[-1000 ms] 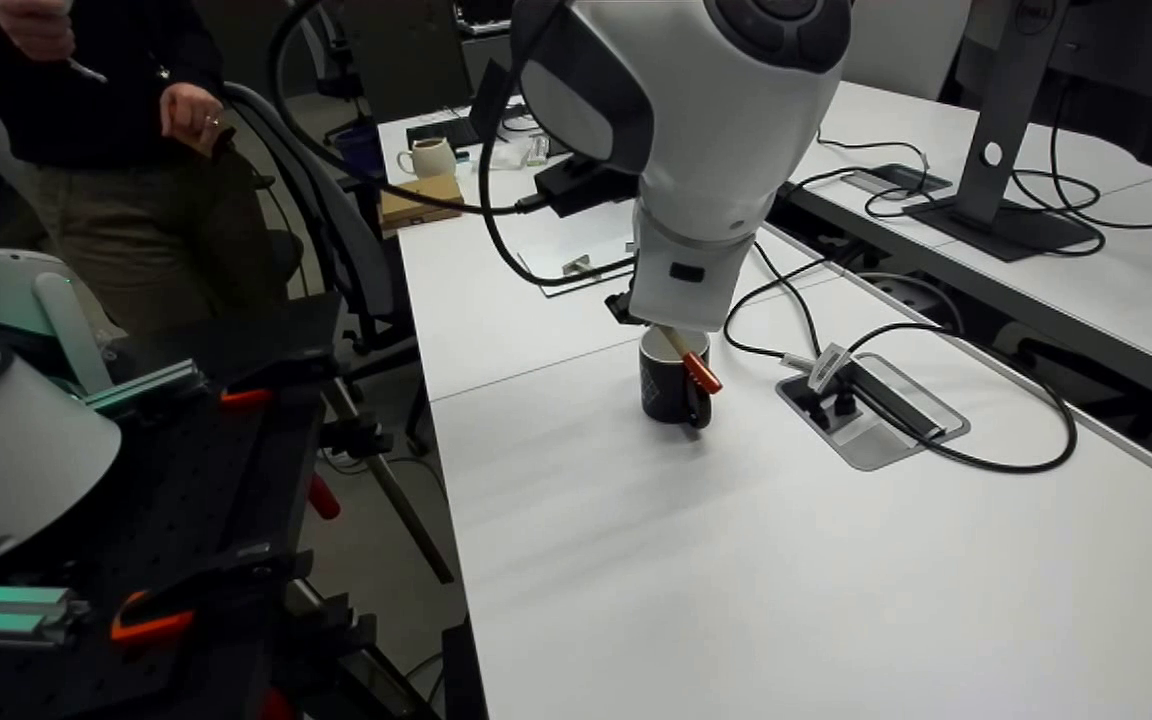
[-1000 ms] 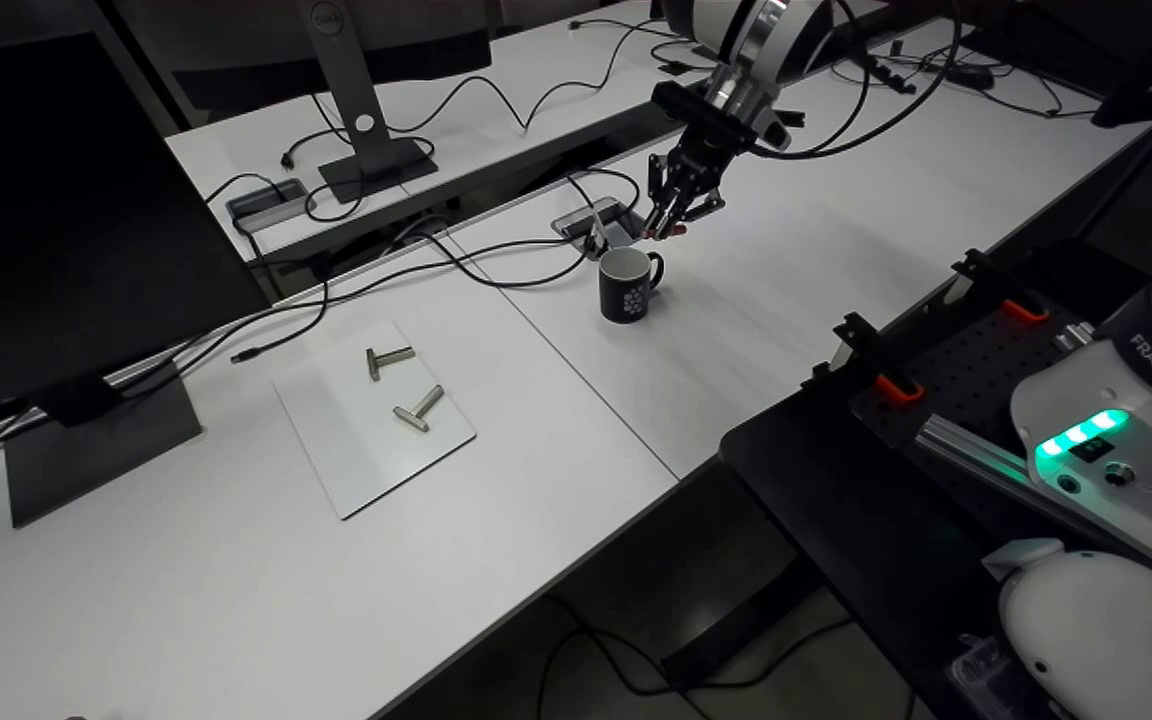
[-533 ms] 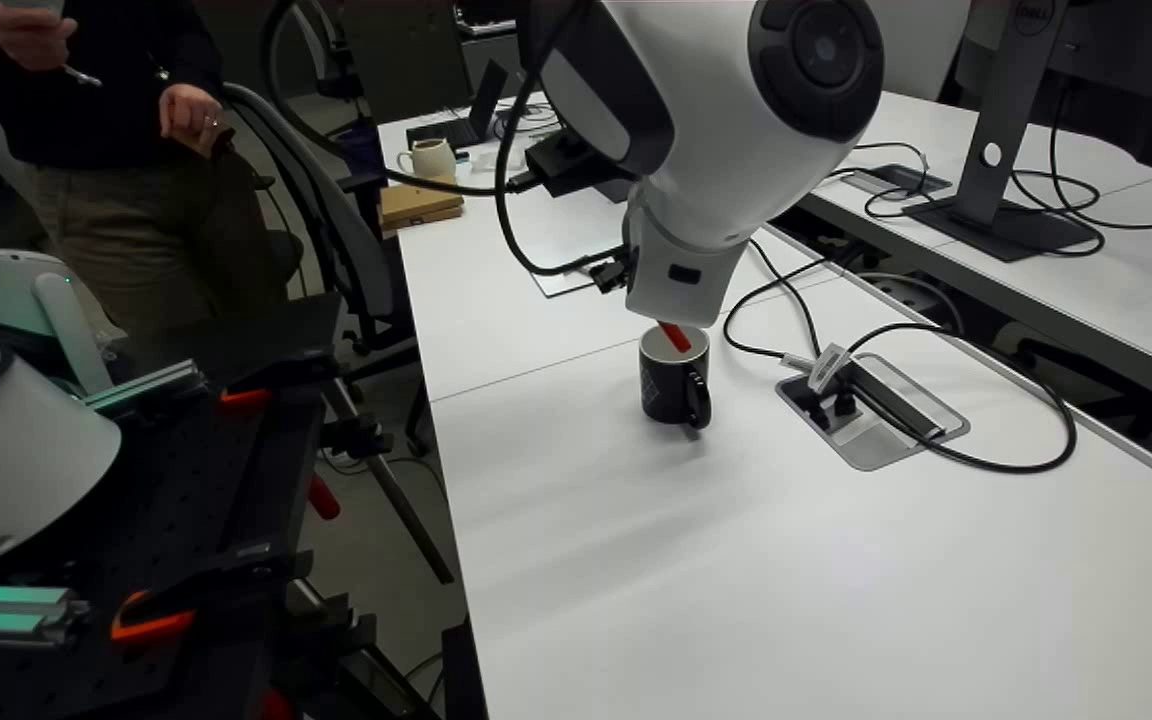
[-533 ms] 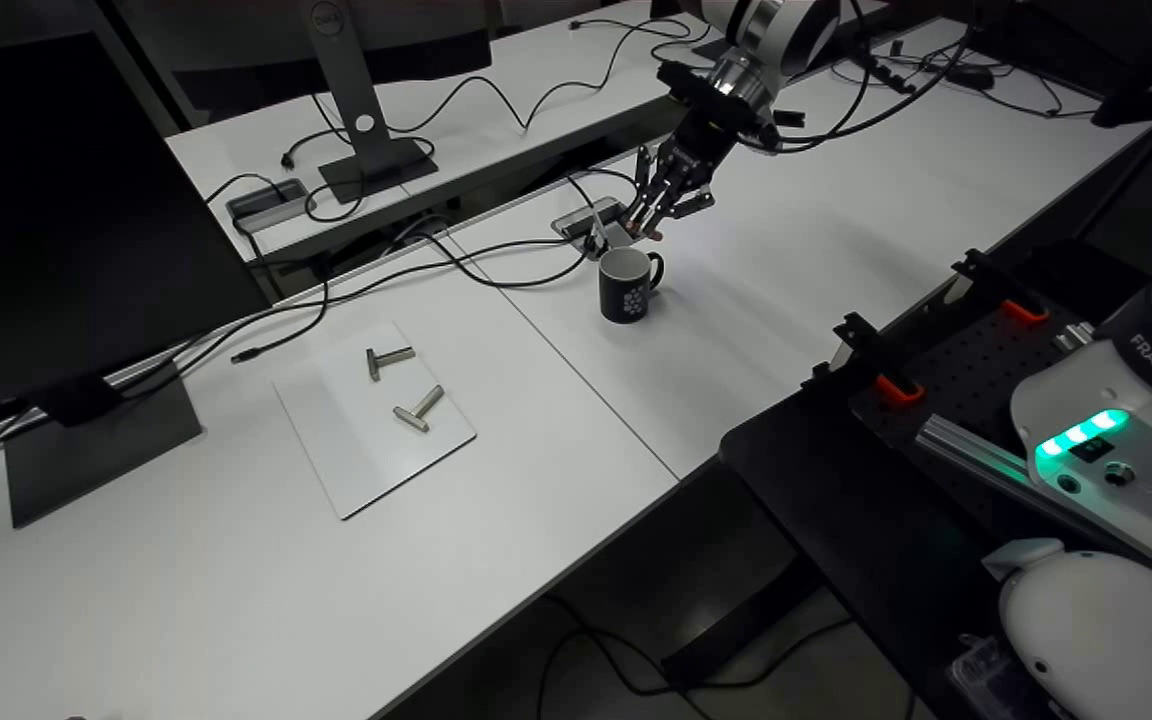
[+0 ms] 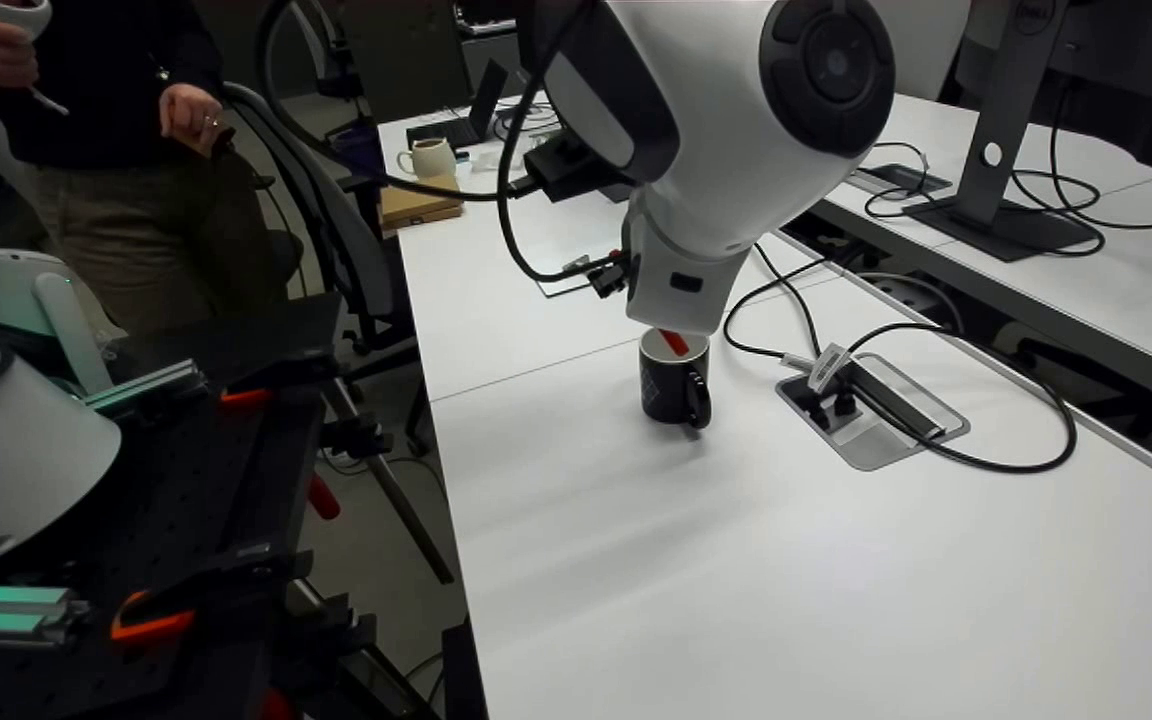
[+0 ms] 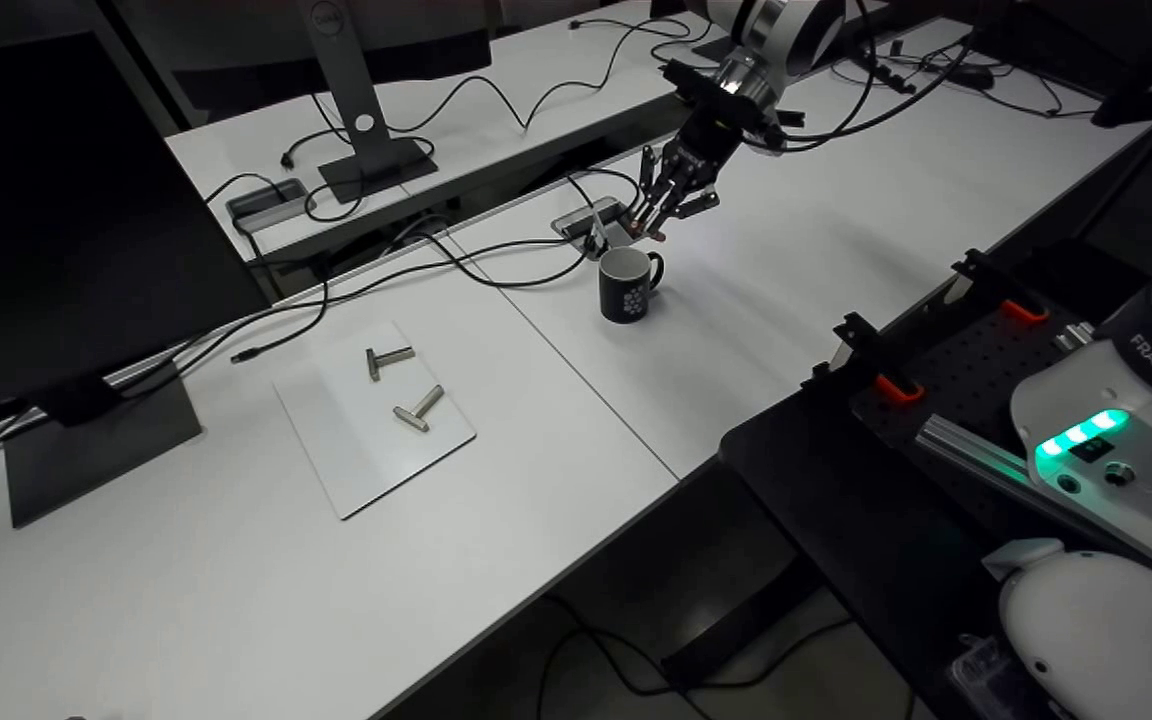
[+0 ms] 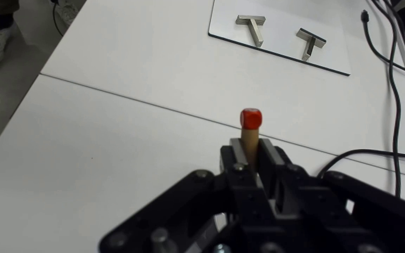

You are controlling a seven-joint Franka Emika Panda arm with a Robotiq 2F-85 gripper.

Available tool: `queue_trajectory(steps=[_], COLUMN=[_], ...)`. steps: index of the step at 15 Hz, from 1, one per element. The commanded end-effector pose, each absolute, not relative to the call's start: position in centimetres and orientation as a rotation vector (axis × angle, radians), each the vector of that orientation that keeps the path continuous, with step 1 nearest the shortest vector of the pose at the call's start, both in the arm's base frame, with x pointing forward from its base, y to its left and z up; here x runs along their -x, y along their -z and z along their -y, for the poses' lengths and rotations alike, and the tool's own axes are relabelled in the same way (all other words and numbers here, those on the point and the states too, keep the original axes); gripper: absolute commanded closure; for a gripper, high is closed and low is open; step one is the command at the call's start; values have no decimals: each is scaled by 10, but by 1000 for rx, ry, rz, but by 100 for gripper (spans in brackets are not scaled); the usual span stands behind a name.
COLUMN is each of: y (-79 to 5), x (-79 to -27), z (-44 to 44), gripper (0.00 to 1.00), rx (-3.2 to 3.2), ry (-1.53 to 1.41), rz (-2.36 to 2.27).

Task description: Put the sharpie in the mug

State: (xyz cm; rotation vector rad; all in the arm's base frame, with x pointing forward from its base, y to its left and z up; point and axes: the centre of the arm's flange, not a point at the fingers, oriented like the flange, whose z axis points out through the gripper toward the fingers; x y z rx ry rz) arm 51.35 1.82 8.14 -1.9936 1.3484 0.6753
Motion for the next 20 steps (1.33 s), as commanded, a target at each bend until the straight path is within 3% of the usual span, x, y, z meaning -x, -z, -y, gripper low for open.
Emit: queue_trajectory(steps=[1,20], y=[-79,-75], x=[-515,-534], z=[-25,-52], gripper=[96,96], rx=[1987,1901], ry=[-698,-901], rz=[-1332,-1170])
